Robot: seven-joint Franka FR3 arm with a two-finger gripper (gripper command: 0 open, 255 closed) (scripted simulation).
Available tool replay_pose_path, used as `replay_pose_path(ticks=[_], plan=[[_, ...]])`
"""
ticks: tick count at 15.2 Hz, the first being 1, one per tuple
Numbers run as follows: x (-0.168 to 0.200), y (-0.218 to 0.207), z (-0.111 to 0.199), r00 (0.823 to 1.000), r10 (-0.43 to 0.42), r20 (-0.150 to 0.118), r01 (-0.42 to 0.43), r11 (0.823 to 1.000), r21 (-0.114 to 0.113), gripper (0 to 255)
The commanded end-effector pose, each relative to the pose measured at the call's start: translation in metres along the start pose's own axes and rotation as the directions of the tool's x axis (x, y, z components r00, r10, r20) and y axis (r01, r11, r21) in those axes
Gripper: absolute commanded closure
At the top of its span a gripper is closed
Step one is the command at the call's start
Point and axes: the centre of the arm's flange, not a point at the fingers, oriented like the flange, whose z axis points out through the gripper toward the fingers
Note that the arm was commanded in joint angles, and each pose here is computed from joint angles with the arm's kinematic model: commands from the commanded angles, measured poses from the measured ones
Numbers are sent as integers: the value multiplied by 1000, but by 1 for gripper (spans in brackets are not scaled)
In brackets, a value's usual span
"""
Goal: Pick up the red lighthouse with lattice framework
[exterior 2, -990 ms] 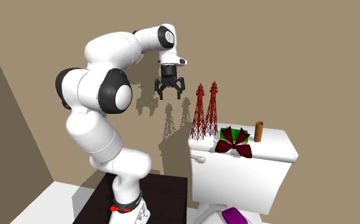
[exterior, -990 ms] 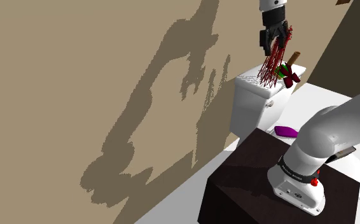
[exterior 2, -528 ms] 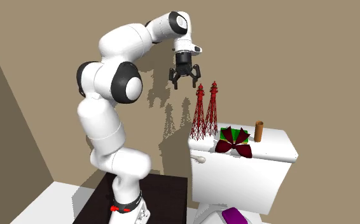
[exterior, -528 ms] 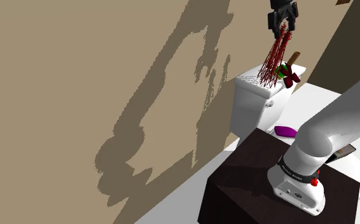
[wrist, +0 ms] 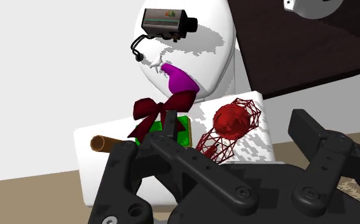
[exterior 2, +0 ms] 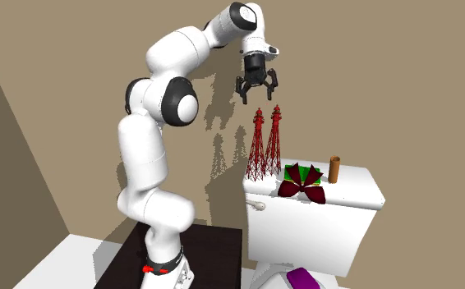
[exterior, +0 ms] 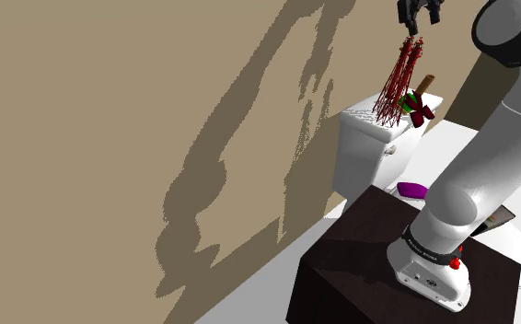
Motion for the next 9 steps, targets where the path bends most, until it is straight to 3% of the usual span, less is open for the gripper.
replay_pose_path(ticks=[1,7,8,9], plan=[[4,-1,7,1000,2,2,-2,1000,-1,0],[15,-7,28,1000,2,2,-2,1000,-1,0],[14,-7,28,1000,2,2,-2,1000,-1,255],[14,-7,28,1000,2,2,-2,1000,-1,255]])
